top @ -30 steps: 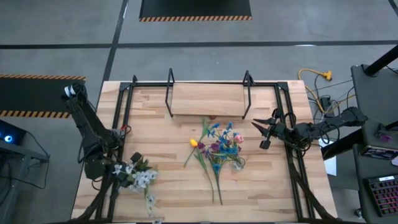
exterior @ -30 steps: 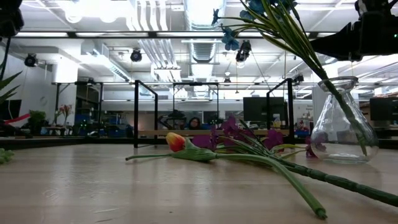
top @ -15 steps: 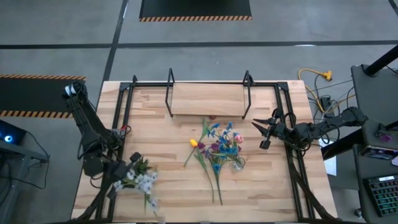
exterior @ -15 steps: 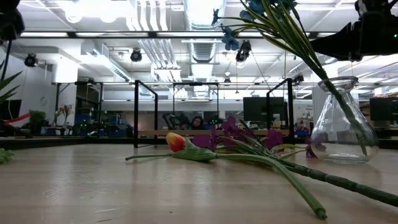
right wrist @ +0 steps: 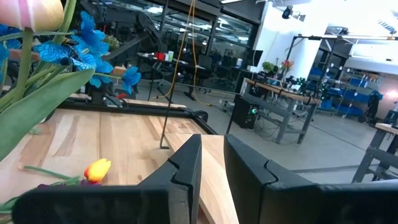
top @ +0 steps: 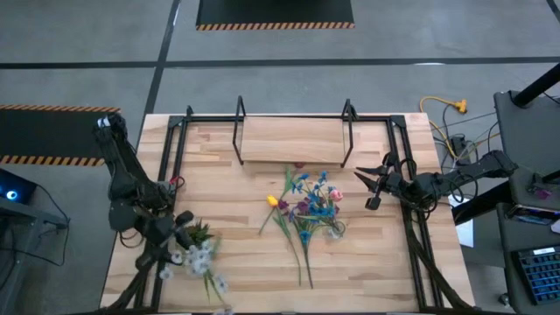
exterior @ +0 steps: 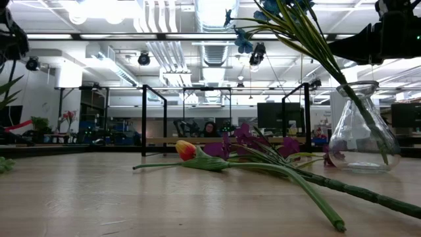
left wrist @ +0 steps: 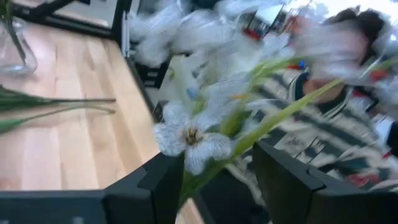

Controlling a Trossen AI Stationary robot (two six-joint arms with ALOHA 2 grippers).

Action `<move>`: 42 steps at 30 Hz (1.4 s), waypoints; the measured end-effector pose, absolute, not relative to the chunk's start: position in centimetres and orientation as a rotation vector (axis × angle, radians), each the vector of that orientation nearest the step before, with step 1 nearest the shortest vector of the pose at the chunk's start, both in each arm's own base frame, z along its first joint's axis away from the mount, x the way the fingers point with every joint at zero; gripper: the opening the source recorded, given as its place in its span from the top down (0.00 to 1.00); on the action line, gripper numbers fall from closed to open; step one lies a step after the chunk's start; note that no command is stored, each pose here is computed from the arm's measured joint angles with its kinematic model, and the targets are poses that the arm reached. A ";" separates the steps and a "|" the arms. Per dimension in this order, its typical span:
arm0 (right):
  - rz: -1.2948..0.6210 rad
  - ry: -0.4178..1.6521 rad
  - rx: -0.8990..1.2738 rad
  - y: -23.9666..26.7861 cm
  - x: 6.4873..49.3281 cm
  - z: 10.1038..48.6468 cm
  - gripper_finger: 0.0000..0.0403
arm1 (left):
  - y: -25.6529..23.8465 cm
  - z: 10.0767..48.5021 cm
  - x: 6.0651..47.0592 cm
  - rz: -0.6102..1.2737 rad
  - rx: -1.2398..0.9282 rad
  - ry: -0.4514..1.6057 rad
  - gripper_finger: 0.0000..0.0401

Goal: Pick and place flowers into a vace then onto a shelf
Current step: Put the red flower into the right transparent vase

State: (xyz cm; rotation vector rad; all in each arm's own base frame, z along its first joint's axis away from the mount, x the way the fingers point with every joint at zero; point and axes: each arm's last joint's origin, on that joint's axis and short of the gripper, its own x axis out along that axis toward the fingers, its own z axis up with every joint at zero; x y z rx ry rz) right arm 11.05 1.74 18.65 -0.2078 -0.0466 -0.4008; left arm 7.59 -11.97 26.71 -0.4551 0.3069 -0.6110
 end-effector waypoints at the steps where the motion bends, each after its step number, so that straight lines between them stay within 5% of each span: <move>1: -0.401 -0.047 -0.208 1.7 11.1 18.6 0.85 | -11.7 27.0 7.4 -0.616 -0.472 0.293 0.57; 13: -0.399 -0.049 -0.200 1.7 11.0 18.7 0.85 | -8.2 32.8 5.8 -0.605 -0.432 0.043 0.57; 19: -0.399 -0.049 -0.200 1.7 11.1 18.7 0.85 | -7.2 36.4 6.3 -0.236 -0.237 -0.088 0.57; 36: -0.399 -0.049 -0.200 1.7 11.0 18.7 0.85 | -10.9 41.7 13.7 0.206 -0.061 -0.027 0.57; 42: -0.397 -0.056 -0.164 1.7 11.0 18.7 0.85 | -11.0 41.5 17.9 0.220 -0.034 0.149 0.57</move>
